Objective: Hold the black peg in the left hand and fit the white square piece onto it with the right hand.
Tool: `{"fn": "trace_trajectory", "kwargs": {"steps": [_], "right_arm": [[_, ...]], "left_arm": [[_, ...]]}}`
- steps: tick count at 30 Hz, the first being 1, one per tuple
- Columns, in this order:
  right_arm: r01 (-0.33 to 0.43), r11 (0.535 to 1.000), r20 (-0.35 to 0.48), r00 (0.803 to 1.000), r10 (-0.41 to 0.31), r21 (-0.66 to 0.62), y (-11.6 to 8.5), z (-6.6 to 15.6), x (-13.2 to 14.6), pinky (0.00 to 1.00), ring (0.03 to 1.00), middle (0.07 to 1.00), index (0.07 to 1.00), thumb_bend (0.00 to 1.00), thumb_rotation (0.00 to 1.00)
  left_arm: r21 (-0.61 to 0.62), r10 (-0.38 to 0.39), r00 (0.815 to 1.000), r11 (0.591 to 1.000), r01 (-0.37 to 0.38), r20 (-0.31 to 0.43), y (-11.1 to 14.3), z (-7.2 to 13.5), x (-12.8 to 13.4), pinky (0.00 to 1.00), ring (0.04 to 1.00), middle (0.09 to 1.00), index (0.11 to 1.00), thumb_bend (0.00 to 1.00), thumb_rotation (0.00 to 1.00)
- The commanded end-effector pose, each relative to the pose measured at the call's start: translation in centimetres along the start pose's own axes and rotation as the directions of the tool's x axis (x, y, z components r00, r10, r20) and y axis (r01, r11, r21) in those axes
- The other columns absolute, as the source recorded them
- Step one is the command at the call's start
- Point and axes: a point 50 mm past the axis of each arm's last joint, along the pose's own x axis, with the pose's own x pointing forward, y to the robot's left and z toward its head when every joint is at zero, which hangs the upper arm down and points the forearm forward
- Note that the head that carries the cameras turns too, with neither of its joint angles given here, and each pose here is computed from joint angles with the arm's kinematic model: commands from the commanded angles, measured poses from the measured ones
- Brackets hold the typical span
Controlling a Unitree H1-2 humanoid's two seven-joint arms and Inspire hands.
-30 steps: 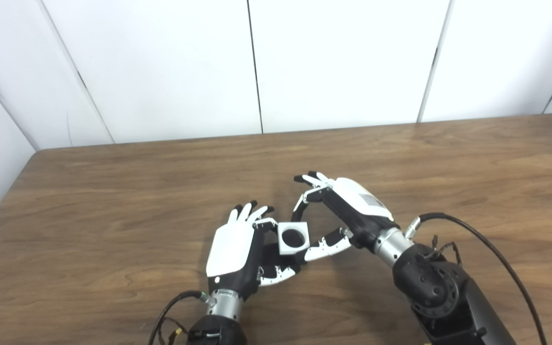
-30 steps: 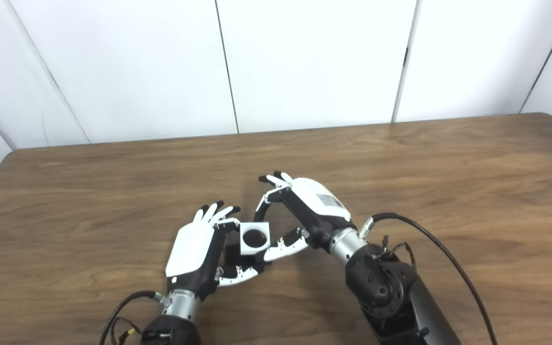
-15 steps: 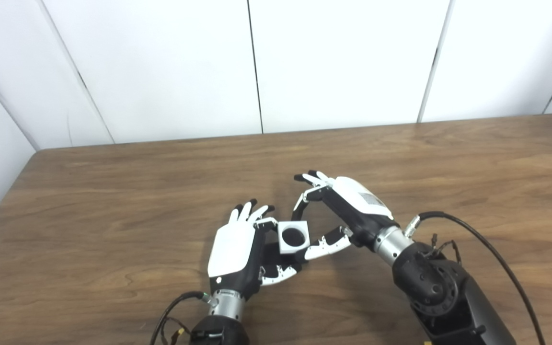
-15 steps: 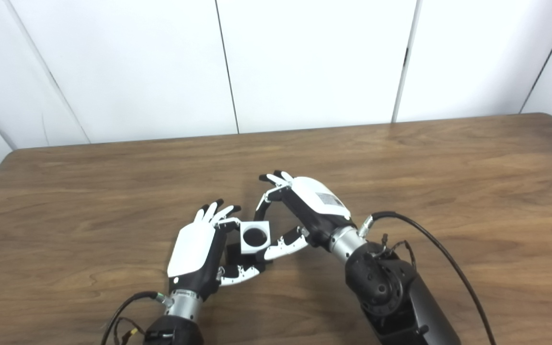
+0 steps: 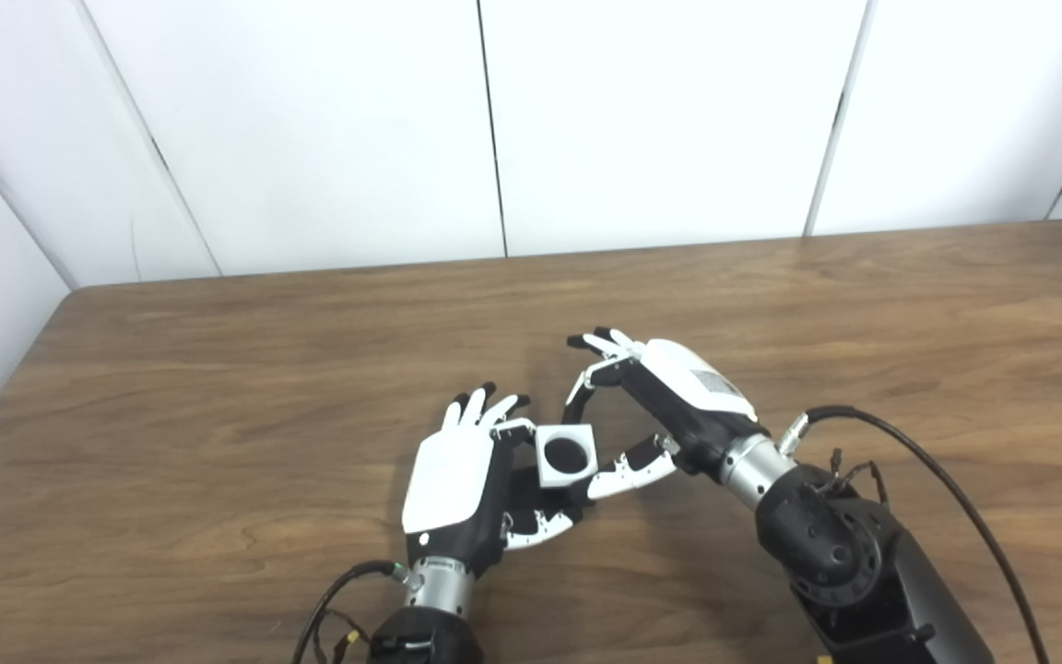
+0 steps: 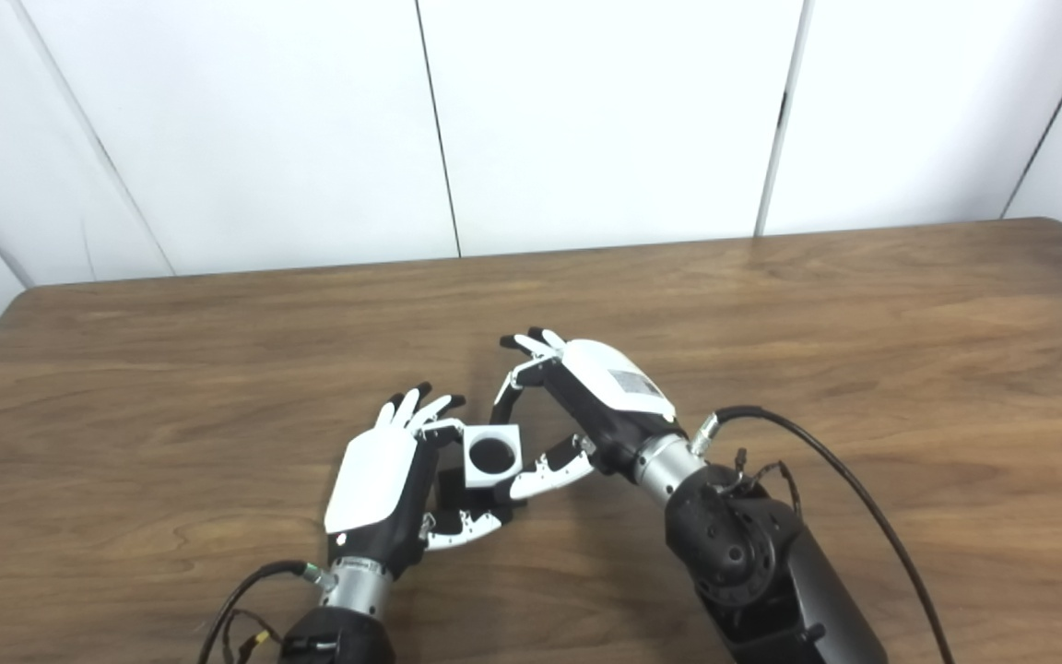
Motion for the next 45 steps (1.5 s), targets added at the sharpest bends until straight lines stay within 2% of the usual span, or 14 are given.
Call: {"fn": "trace_trajectory", "kwargs": {"steps": [1, 25, 35, 36, 37, 38, 39, 40, 45], "right_arm": [[0.019, 0.999, 0.044, 0.999, -0.018, -0.027, -1.0, 0.8, 0.5, 1.0, 1.0, 0.942, 0.493, 0.52, 0.16], [-0.003, 0.999, 0.042, 0.999, 0.005, -0.052, -1.1, 0.8, 0.6, 1.0, 1.0, 0.941, 0.493, 0.52, 0.16], [-0.021, 0.999, 0.016, 1.0, 0.022, -0.042, -1.0, 0.1, 0.4, 1.0, 1.0, 0.942, 0.495, 0.52, 0.16], [-0.026, 0.999, 0.011, 1.0, 0.026, -0.041, -1.0, 0.0, 0.4, 1.0, 1.0, 0.941, 0.561, 0.7, 0.26], [-0.031, 0.999, 0.006, 1.0, 0.031, -0.041, -1.0, -0.1, 0.4, 1.0, 1.0, 0.942, 0.611, 0.83, 0.32], [-0.036, 0.999, 0.001, 0.999, 0.036, -0.039, -0.9, -0.3, 0.3, 1.0, 1.0, 0.943, 0.635, 0.88, 0.35], [-0.041, 0.999, -0.003, 0.999, 0.041, -0.036, -0.9, -0.4, 0.3, 1.0, 1.0, 0.945, 0.656, 0.93, 0.37], [-0.045, 0.998, -0.008, 0.999, 0.045, -0.034, -0.9, -0.5, 0.3, 1.0, 1.0, 0.946, 0.667, 0.95, 0.38], [-0.066, 0.998, -0.039, 0.997, 0.065, -0.022, -0.7, -1.2, 0.1, 1.0, 1.0, 0.959, 0.728, 1.0, 0.41]], "left_arm": [[0.015, -0.059, 0.998, 0.998, 0.059, 0.002, -1.0, 0.3, 0.0, 1.0, 0.987, 0.885, 0.485, 0.52, 0.08], [0.018, -0.062, 0.998, 0.998, 0.062, 0.014, -1.2, 0.9, -0.1, 1.0, 0.983, 0.88, 0.486, 0.52, 0.08], [0.015, -0.065, 0.998, 0.998, 0.065, 0.008, -1.0, 1.0, 0.0, 1.0, 0.982, 0.881, 0.489, 0.52, 0.09], [0.009, -0.068, 0.998, 0.998, 0.068, 0.002, -0.9, 1.0, 0.0, 1.0, 0.982, 0.881, 0.491, 0.52, 0.09], [0.008, -0.07, 0.998, 0.997, 0.07, -0.001, -0.8, 1.0, 0.0, 1.0, 0.985, 0.884, 0.492, 0.52, 0.09], [0.008, -0.074, 0.997, 0.997, 0.074, -0.004, -0.7, 1.0, 0.0, 1.0, 0.983, 0.883, 0.54, 0.67, 0.21], [0.01, -0.077, 0.997, 0.997, 0.077, -0.006, -0.7, 1.0, 0.0, 1.0, 0.981, 0.882, 0.579, 0.77, 0.29], [0.011, -0.08, 0.997, 0.997, 0.08, -0.01, -0.6, 1.0, 0.0, 1.0, 0.979, 0.881, 0.6, 0.81, 0.32], [0.0, -0.092, 0.996, 0.996, 0.092, -0.021, -0.1, 0.9, -0.1, 1.0, 0.96, 0.875, 0.711, 0.88, 0.38]]}}
